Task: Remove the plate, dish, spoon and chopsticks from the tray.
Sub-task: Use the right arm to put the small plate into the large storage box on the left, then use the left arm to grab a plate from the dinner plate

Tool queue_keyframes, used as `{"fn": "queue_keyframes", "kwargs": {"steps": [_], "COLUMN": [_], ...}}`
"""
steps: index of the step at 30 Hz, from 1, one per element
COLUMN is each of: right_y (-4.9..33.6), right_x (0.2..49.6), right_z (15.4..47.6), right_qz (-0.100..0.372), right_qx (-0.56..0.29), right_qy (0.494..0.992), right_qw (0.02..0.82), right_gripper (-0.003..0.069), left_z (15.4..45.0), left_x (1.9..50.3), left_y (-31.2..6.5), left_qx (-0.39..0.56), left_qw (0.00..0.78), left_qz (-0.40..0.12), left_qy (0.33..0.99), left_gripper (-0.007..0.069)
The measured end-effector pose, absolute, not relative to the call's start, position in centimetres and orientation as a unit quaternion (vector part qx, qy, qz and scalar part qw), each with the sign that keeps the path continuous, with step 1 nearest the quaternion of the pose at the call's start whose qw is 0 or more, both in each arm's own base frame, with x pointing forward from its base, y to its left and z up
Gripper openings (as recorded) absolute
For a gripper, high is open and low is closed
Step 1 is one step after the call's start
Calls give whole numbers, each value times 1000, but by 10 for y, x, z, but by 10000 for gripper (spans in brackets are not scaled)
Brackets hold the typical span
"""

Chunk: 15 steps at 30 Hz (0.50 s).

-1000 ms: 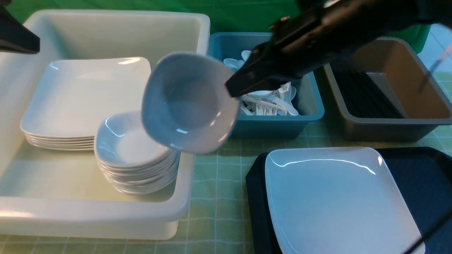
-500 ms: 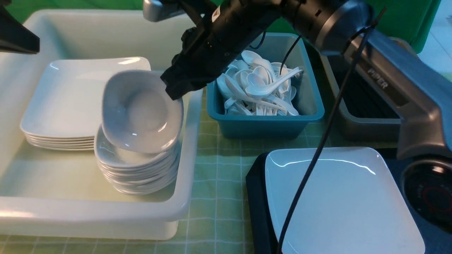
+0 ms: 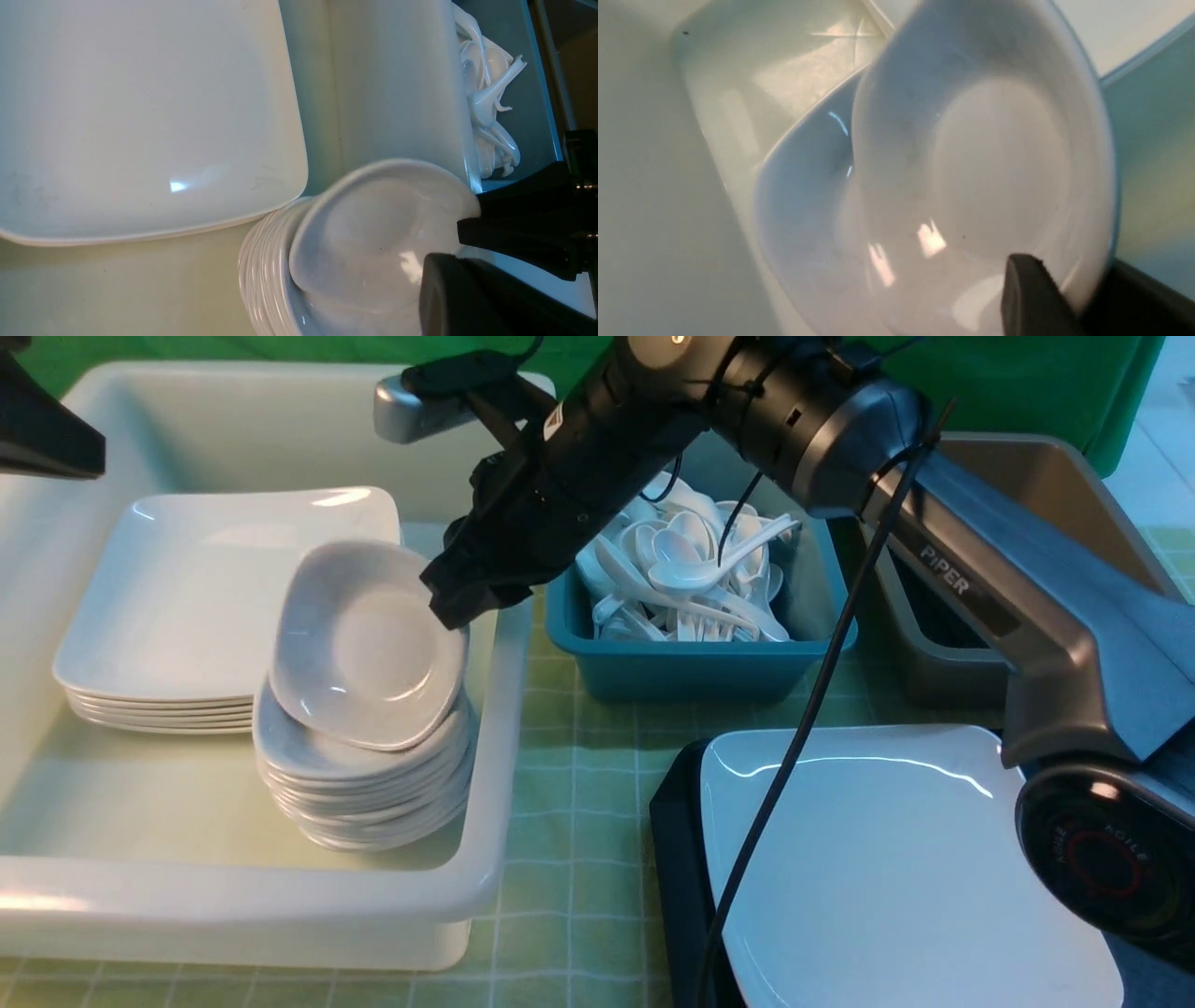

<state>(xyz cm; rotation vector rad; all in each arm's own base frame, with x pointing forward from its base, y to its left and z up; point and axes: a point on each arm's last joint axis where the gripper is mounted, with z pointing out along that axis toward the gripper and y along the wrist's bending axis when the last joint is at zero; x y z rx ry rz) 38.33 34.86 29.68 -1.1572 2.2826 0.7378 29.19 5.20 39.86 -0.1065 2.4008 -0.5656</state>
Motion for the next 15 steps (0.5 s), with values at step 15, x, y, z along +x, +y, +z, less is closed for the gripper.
{"fn": "queue_keyframes", "kwargs": {"steps": [15], "right_y": [348], "right_x": [386], "right_z": [311], "right_qz": [259], "right_qx": [-438], "right_qy": [815], "right_qw": [279], "right_gripper": [372], "left_z": [399], "left_x": [292], "left_y": [52], "left_qx": [-41], "left_qw": [332], "left_qz": [-215], "left_qy": [917], "left_gripper": [-1]}}
